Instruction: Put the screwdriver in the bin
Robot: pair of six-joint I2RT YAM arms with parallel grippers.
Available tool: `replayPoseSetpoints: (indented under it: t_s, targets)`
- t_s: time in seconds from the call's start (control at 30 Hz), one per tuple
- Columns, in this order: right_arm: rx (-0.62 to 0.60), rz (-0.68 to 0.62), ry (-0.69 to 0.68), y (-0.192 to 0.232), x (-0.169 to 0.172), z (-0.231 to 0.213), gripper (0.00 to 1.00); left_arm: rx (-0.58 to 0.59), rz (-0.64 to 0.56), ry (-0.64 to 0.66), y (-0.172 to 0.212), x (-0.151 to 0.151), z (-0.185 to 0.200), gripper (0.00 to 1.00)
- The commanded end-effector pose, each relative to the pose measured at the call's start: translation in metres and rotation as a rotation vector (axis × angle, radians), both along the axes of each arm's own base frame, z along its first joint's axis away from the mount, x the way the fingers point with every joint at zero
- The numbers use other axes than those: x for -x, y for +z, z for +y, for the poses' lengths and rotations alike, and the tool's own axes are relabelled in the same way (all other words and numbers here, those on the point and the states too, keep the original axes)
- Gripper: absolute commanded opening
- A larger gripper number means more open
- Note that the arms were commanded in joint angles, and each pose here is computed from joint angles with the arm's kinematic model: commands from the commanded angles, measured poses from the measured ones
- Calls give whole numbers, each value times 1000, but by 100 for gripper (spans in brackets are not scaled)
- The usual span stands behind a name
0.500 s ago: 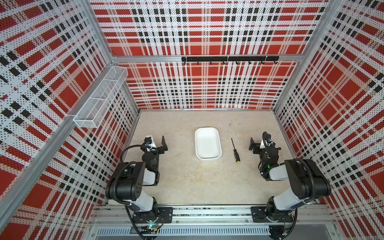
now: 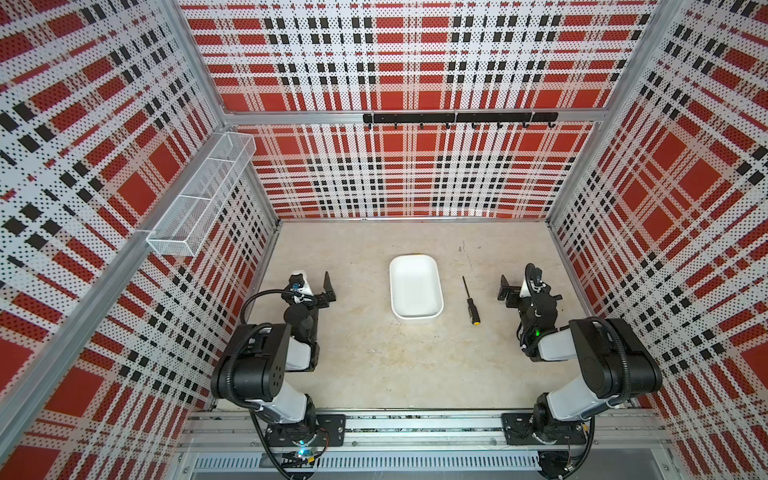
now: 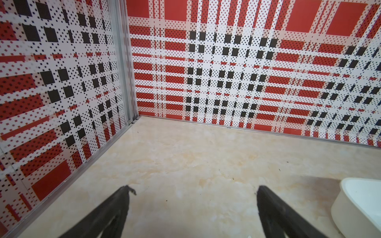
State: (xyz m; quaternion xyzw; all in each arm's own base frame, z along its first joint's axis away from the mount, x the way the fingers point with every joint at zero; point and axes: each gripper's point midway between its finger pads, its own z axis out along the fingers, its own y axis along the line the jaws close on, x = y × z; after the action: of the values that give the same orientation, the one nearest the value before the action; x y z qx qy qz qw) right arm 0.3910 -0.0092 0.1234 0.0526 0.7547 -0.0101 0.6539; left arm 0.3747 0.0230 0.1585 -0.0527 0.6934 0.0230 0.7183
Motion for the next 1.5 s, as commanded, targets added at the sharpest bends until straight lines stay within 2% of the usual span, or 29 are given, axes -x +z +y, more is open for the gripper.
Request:
replayPoseSetpoints:
  t_s: [0.0,0.13,0.27,0.37,0.4,0.53,0.63,0.77,0.9,1.0,1.13,1.33,1.47]
  targets:
    - [-8,-44,-30,12,5,-5,100,-28,-24,-32,8,5,-4,98]
    - [-3,-54,-38,26,9,-6,100,-34,-23,-45,20,4,-7,98]
    - [-38,18,-18,39,7,-1,100,-26,25,-67,28,-6,-10,98]
    - [-93,97,28,51,6,10,100,9,73,-136,28,-13,-23,98]
    - [-121,137,50,53,7,16,100,36,80,-160,29,-13,-29,98]
    - [-222,323,143,52,12,40,100,-12,133,-231,28,-15,-57,98]
    - [-252,485,232,42,19,70,100,7,164,-300,33,-19,-78,98]
    - [-237,713,361,14,37,113,100,158,219,-402,36,-28,-101,98]
    - [-219,901,329,-17,51,125,100,316,348,-531,21,-37,-128,98]
    - [-229,956,310,-32,57,126,98,384,439,-598,5,-39,-142,98]
    - [-244,984,301,-45,65,125,97,470,499,-607,-10,-34,-147,98]
    - [-259,1027,333,-69,75,137,92,483,523,-581,-21,-26,-144,98]
    - [-244,1061,325,-80,75,141,89,463,580,-582,-31,-22,-144,98]
